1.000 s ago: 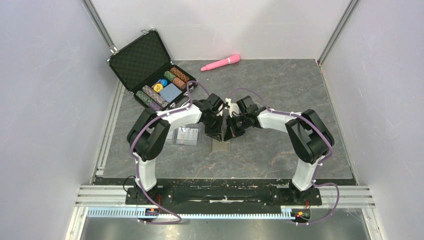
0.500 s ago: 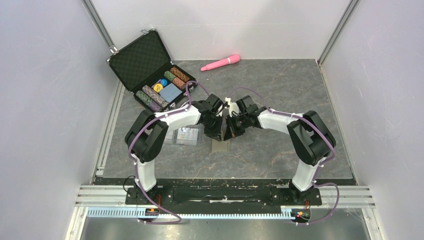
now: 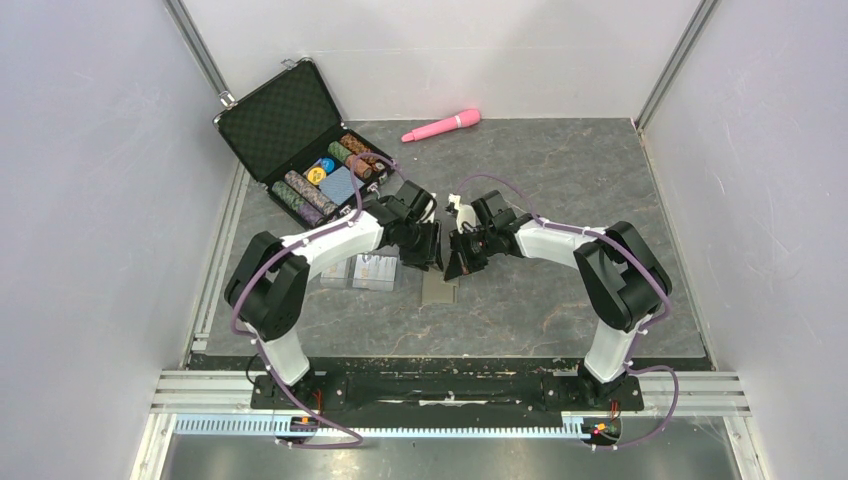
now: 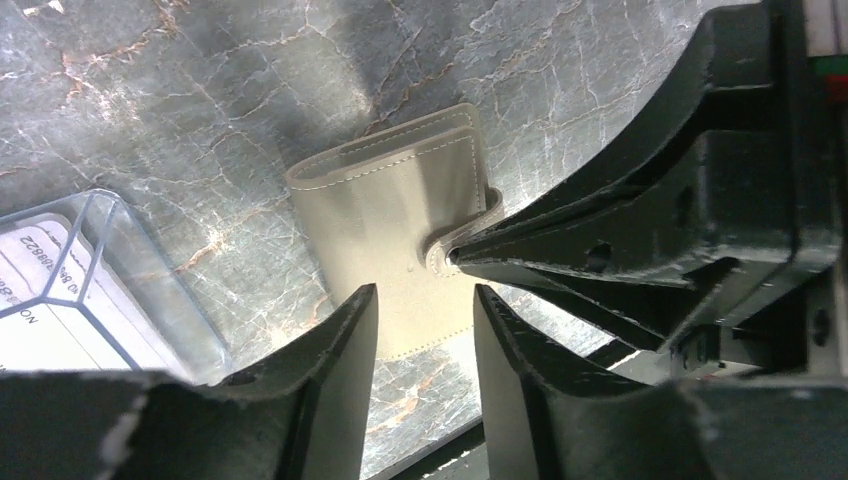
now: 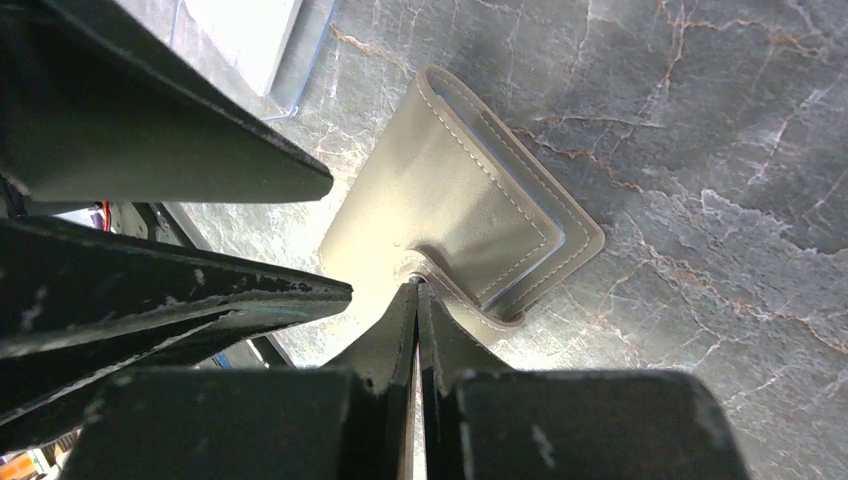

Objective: Put the credit cards into the card holder
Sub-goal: Reset both arms

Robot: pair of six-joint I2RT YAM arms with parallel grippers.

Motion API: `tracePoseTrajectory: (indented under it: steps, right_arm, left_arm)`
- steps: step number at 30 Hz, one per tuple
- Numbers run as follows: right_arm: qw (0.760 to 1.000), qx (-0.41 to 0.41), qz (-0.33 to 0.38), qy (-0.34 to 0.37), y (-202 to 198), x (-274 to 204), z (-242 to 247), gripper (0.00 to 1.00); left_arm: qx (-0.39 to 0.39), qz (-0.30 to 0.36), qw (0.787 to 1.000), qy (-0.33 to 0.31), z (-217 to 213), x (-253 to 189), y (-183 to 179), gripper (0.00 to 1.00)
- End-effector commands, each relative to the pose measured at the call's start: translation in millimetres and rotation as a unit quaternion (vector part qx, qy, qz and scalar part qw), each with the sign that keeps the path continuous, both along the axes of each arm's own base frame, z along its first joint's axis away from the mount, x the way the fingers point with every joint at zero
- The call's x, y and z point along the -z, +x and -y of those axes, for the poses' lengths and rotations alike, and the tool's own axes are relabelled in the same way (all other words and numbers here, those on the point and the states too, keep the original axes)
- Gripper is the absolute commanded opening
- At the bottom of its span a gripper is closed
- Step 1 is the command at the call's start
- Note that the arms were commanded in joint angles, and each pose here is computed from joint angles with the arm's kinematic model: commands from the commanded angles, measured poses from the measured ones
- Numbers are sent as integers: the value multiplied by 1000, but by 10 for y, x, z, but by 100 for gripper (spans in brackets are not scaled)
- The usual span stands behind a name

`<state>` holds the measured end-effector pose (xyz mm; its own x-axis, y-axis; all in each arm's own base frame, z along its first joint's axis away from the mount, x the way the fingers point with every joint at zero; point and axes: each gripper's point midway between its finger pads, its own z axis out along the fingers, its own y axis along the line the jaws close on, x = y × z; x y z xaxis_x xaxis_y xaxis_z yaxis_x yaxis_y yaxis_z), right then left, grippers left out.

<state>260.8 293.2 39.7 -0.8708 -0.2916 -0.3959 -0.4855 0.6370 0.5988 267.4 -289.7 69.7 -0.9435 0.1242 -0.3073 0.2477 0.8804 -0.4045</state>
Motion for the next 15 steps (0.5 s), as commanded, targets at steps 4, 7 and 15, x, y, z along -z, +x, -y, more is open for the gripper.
tracePoseTrajectory:
  steps: [4, 7, 15]
  right_arm:
    - [999, -1, 37, 33, 88, -260, -94, 0]
    - [998, 3, 47, 36, 118, -323, -93, 1]
    - [994, 44, 98, 38, 347, -573, 15, 21]
  left_arm:
    - [-9, 23, 998, -64, 76, -221, 62, 60]
    - [-11, 42, 993, -114, 119, -389, 117, 88]
    - [-35, 105, 969, -222, 7, -831, 333, 100]
